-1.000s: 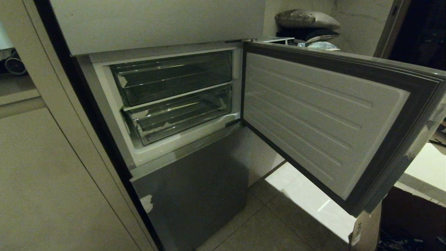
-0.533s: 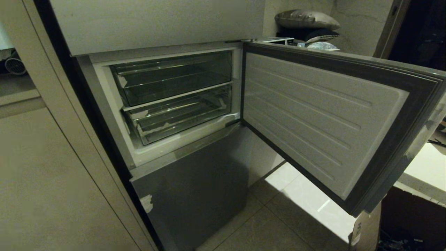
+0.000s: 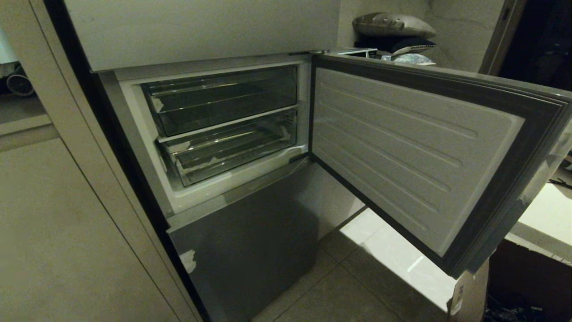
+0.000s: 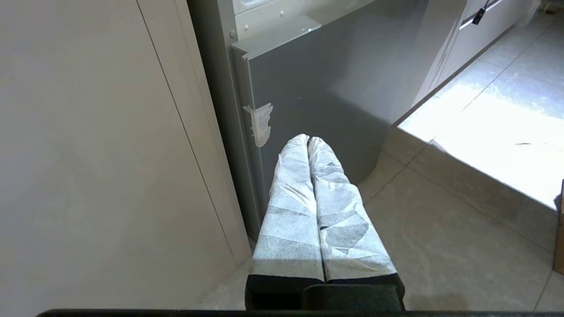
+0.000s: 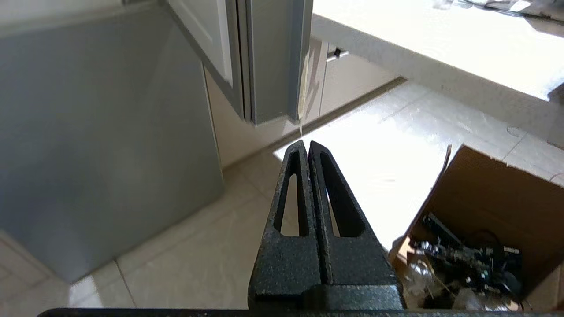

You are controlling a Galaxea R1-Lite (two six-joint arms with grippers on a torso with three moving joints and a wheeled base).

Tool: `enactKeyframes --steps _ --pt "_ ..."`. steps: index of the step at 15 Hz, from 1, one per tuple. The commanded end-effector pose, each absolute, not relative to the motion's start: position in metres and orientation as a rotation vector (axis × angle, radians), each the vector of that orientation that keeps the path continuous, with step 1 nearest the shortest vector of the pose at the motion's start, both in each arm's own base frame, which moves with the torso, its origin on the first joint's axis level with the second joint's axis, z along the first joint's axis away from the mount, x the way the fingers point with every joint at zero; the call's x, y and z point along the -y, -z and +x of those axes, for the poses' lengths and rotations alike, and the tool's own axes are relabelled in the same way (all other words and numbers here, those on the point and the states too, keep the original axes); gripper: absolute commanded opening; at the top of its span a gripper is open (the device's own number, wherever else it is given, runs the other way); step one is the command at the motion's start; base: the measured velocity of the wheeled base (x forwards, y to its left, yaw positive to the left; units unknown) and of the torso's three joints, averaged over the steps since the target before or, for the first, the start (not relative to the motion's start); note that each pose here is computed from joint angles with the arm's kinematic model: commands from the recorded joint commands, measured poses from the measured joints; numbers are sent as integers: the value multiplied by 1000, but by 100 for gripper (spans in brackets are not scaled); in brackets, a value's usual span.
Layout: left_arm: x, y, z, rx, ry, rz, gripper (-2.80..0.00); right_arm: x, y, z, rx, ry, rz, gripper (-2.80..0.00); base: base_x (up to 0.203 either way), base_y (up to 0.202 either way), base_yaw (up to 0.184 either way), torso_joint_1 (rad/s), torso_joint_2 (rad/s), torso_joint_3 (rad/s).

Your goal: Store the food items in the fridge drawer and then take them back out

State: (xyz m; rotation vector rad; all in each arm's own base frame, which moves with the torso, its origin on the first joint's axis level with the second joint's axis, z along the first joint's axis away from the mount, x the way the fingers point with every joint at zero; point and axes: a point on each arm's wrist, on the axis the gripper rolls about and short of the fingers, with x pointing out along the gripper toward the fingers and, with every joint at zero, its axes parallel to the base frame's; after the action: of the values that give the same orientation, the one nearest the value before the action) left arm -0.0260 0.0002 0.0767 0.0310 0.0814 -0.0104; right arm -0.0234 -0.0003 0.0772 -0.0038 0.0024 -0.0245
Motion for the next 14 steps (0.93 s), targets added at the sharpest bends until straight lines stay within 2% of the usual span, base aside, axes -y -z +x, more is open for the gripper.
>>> enactKeyframes --steps 1,6,14 --pt "0 -76 -27 -74 8 28 -280 0 -77 -23 5 25 -5 -280 0 0 0 0 0 0" --pt "0 -76 -27 -74 9 30 -280 0 -77 -23 5 25 -3 -280 -1 -1 15 1 0 0" --pt "0 -76 -27 -74 7 31 -280 0 -77 -23 5 25 -3 -280 2 -8 169 2 2 3"
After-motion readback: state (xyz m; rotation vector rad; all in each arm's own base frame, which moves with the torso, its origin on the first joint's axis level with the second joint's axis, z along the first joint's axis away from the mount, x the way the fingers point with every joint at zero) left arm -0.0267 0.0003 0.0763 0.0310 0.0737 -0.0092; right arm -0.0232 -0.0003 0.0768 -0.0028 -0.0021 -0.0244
